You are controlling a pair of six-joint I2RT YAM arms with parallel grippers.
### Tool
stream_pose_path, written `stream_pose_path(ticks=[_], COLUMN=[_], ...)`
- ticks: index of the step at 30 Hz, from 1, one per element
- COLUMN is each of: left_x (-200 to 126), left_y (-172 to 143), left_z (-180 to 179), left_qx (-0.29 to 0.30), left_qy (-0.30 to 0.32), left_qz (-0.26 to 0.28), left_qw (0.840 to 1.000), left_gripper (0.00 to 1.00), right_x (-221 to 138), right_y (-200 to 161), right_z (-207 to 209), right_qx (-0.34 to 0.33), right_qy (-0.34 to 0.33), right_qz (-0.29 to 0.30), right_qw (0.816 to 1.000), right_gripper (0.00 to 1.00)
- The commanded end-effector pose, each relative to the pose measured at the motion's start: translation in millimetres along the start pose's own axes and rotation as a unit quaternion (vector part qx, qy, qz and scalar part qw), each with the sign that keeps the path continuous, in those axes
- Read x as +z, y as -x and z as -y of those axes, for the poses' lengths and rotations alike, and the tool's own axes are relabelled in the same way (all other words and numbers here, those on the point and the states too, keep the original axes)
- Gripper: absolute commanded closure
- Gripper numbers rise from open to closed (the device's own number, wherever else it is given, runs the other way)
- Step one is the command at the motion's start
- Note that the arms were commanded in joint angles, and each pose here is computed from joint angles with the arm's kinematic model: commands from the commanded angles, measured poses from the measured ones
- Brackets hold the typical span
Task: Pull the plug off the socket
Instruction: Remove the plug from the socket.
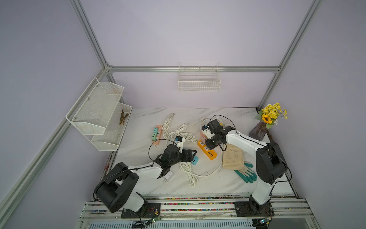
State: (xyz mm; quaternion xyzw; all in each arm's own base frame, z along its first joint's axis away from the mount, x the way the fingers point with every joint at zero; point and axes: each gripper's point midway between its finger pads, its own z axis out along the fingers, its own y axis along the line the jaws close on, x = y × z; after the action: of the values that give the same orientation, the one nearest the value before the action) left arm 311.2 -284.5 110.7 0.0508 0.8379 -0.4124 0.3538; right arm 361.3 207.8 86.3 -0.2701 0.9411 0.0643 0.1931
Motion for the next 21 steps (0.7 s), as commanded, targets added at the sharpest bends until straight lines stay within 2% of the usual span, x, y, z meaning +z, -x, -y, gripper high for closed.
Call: stream_pose_path(ticks=[1, 3, 6, 9, 14, 21], left_x=[23.0, 39.2, 58.0, 65.9, 69.5, 83.9], left_y=[2.2, -5.5, -12.8, -11.0, -18.9, -38.8], left_z=[28.5, 30.1, 21.4, 13.7, -9.0, -4.8], left_qx=[-0.062, -0.100, -0.146, -0.160, -0.184, -0.211], left_qy=[-0.084, -0.101, -0.083, -0.046, 0.061, 0.054], left_qz=[-0.032, -0.057, -0.075, -0.073, -0.084, -0.128], left_qw=[0.994, 0.988, 0.983, 0.983, 0.977, 0.968], left_gripper=[0.39, 0.48, 0.53, 0.53, 0.50, 0.49], right_x=[-9.5, -9.9, -10.4, -8.5, -7.5, -2.2], right_y=[-7.3, -11.5, -18.0, -24.4, -27.4, -29.3], right_z=[-10.9, -11.8, -11.7, -7.4, -7.2, -9.6], right_qx=[0.042, 0.053, 0.062, 0.068, 0.078, 0.087], right_qy=[0.020, 0.021, 0.018, 0.006, 0.003, -0.004], right_qz=[0.013, 0.017, 0.028, 0.031, 0.041, 0.041], right_qw=[0.999, 0.998, 0.998, 0.997, 0.996, 0.995], right_gripper=[0.82, 0.82, 0.82, 0.81, 0.81, 0.80])
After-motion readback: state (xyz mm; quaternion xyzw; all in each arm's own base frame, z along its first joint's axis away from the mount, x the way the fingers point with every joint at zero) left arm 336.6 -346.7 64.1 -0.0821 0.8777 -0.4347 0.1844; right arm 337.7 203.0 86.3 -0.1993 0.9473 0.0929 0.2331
